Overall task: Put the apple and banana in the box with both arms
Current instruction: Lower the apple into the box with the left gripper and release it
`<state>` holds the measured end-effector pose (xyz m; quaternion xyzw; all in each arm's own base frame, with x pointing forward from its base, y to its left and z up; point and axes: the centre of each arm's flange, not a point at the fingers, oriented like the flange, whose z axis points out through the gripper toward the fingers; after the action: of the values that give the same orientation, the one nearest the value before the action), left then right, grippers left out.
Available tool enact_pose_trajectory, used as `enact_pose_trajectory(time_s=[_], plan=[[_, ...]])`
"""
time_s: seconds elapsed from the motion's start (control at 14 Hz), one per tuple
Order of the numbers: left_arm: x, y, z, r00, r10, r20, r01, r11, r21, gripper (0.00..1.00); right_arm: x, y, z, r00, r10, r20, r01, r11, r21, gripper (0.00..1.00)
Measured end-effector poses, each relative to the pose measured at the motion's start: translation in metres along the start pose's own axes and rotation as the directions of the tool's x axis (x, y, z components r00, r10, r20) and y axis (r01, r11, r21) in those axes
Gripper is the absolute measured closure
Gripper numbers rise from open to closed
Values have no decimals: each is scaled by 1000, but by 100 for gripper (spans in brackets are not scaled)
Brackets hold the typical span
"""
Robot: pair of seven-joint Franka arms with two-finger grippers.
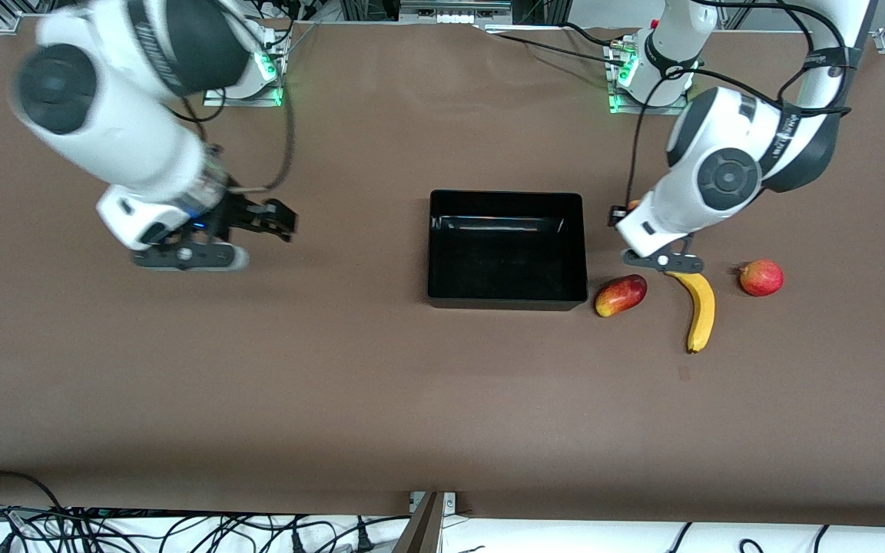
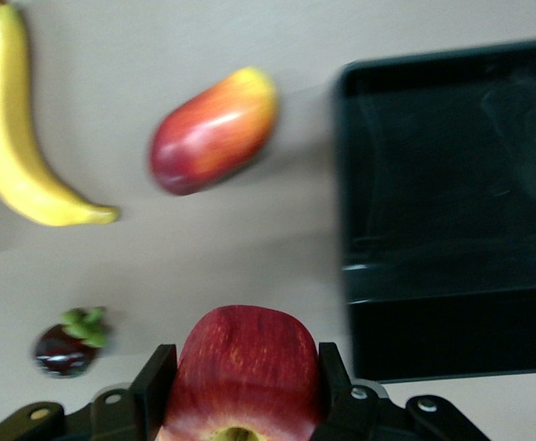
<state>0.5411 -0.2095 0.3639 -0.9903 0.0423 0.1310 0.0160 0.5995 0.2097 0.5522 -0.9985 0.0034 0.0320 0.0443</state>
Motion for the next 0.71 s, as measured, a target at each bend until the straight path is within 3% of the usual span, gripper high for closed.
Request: enact_pose_trajectory(time_s=[0.14,0.29,0.5,0.71], plan=[[6,58,21,998,-55,34,56,998,-15,33,-14,58,-13,1000,2,15,-2,1000,29,0],[14,95,63,996,-55,69,56,998,-11,33,-34,89,-29,1000,-26,1,26,1000,9,0],[25,109,125,993,-36,110,36,999,3,33,-48,120,-46,997,-76,-4,76,997,4,0],[27,113,150,990,-39,135,39,999,0,33,-48,156,-42,996,-94,11,94,995,-17,0]])
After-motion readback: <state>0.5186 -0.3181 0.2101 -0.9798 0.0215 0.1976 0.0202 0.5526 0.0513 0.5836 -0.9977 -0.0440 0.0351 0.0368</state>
